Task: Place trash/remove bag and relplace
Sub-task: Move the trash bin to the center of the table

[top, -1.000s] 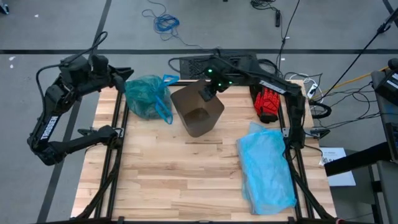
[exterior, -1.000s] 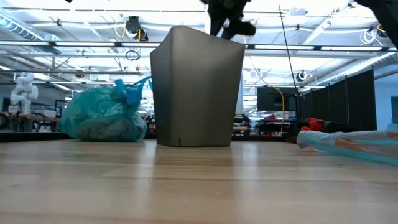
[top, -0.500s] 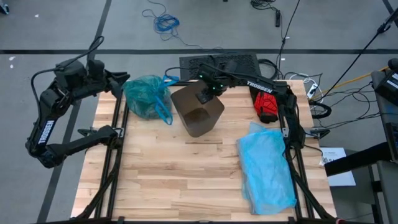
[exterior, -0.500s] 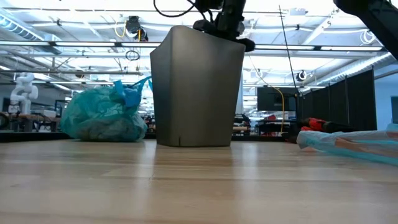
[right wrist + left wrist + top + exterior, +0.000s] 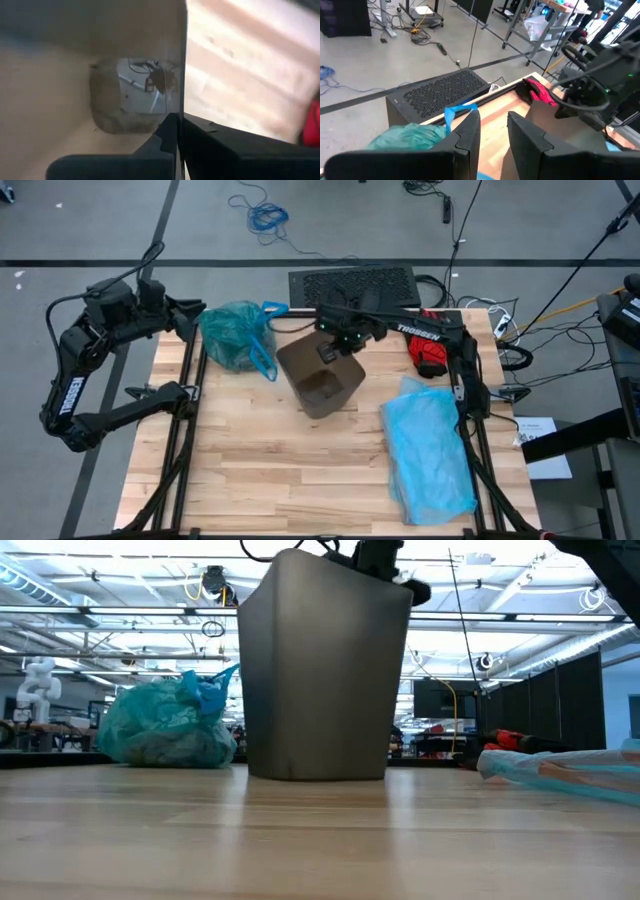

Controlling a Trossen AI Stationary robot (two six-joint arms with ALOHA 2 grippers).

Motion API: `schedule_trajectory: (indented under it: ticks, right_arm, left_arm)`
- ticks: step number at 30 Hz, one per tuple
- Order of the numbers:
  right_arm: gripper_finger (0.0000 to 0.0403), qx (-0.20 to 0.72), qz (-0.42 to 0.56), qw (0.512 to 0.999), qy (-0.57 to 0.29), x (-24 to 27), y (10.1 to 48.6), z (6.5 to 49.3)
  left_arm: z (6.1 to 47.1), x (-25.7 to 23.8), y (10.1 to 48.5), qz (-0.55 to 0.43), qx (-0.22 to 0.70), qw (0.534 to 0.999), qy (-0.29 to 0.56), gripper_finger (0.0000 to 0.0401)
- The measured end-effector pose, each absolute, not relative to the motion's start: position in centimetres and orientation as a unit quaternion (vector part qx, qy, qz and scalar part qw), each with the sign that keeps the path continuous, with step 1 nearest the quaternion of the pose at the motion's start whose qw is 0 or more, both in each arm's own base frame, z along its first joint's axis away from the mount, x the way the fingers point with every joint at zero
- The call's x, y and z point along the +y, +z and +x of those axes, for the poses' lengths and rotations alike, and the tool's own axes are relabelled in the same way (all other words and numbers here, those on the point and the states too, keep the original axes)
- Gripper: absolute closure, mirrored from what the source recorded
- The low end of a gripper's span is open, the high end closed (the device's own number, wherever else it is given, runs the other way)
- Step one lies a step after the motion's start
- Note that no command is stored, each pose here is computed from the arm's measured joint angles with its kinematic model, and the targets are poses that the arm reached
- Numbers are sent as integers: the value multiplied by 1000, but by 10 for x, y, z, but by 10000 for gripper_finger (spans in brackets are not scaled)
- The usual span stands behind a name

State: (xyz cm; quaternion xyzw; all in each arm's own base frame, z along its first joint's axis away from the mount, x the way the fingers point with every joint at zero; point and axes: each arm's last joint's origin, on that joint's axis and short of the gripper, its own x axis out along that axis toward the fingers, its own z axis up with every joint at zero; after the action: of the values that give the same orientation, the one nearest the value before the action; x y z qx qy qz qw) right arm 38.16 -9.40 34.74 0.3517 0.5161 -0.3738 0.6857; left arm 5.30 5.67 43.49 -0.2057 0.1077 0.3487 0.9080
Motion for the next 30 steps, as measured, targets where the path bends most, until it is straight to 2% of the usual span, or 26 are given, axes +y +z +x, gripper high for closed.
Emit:
schedule_trajectory:
  ticks: [19,30]
  right_arm:
    - [403,463,486,597,-440,23,346,389]
    - [401,436,506,584,-461,72,344,384]
  left_arm:
    - [48,49,432,-214,117,910,336,305]
    - [48,49,432,-194,125,914,333,305]
